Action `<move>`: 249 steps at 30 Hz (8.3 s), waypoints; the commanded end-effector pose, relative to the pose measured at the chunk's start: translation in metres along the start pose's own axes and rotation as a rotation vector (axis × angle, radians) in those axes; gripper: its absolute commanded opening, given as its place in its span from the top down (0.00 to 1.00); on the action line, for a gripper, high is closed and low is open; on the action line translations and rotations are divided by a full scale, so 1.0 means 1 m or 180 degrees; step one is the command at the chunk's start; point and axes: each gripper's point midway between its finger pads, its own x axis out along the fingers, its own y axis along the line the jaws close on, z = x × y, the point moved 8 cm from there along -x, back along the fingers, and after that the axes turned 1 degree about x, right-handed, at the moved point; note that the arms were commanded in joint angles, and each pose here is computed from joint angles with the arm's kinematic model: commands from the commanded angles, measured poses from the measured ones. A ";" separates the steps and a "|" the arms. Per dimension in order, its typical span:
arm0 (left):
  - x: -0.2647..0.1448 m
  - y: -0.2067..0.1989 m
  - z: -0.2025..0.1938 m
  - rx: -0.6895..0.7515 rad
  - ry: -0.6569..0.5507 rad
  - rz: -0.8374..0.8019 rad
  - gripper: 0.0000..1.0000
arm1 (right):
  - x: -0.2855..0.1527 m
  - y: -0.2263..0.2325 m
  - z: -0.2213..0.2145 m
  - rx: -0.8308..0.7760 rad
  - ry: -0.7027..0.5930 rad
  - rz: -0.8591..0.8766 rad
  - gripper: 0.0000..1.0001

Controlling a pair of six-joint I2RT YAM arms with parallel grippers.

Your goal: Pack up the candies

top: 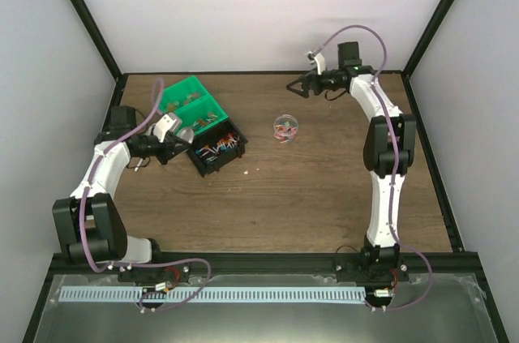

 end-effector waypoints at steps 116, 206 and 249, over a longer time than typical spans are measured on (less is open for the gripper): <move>0.095 -0.206 0.075 0.0803 0.0811 -0.3091 0.96 | -0.061 0.304 -0.103 -0.3360 0.0419 0.0857 0.59; 0.169 -0.188 -0.046 0.1930 0.1394 -0.0389 0.17 | 0.001 0.178 -0.214 0.2208 0.0716 0.1514 0.84; 0.177 -0.193 -0.044 0.1432 0.1153 -0.0430 0.43 | -0.014 0.164 -0.197 0.1612 0.0670 0.0631 0.37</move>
